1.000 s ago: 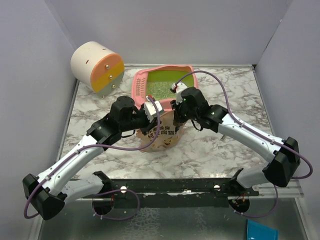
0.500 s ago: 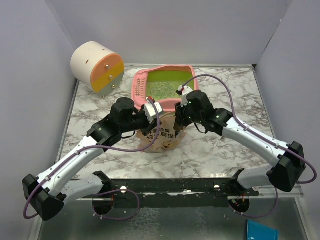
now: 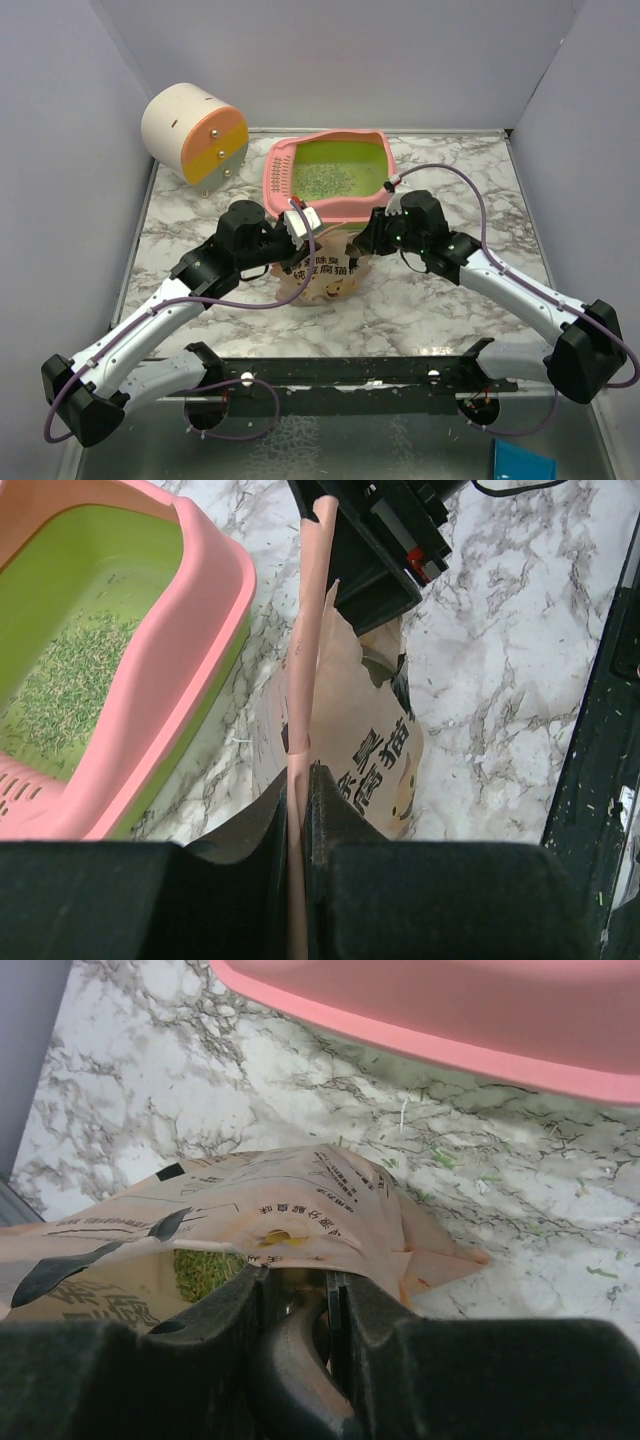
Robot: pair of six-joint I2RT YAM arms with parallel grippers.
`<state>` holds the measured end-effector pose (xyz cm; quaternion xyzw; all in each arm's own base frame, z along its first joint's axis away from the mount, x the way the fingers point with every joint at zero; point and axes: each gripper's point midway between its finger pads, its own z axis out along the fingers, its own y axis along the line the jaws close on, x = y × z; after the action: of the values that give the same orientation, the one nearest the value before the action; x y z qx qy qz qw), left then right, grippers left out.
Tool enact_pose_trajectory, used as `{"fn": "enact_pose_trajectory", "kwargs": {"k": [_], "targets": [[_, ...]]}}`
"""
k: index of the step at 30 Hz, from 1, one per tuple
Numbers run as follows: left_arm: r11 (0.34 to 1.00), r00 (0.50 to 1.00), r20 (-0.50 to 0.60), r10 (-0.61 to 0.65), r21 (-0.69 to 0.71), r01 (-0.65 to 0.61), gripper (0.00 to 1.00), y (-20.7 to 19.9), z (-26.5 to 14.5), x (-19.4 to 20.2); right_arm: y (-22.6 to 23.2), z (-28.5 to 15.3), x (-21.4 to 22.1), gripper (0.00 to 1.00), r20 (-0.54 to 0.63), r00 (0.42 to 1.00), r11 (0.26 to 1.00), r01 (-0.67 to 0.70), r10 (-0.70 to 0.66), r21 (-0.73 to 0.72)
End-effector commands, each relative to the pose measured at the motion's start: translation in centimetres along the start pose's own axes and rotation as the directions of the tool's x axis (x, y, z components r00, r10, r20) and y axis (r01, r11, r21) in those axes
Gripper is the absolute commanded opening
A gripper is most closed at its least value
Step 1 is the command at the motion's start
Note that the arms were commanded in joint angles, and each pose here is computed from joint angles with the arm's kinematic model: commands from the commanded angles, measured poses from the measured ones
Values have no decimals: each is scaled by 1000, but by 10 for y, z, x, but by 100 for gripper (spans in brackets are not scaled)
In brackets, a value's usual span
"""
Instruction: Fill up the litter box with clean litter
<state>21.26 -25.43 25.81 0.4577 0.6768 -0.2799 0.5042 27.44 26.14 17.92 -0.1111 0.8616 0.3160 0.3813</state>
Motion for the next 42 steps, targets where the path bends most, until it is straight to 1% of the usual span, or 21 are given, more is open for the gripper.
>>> {"fn": "enact_pose_trajectory", "kwargs": {"k": [1,13,18,21,26,32,34,42], "targets": [[999,995,93,24,-44,-20,0,5,-9,-25,9,-4,1,1,25,989,989,-144,145,-44],[998,996,84,25,-58,-20,0,8,-9,-22,6,-13,-19,1,150,945,957,-281,290,-79],[998,996,89,21,-64,-16,0,7,-12,-23,5,-21,-28,1,194,912,931,-340,361,-134],[998,995,94,25,-68,-19,0,7,-14,-24,4,-26,-36,1,215,898,921,-354,383,-161],[998,994,105,24,-61,-17,0,5,-16,-28,2,-33,-46,1,222,876,895,-377,428,-236],[998,993,112,21,-62,-14,0,5,-18,-32,4,-38,-49,1,208,862,863,-384,463,-330],[998,993,114,24,-66,-16,0,6,-19,-32,4,-42,-50,1,209,848,844,-394,487,-365],[998,994,105,25,-66,-18,0,7,-17,-30,2,-52,-53,1,182,811,787,-443,556,-430]]}}
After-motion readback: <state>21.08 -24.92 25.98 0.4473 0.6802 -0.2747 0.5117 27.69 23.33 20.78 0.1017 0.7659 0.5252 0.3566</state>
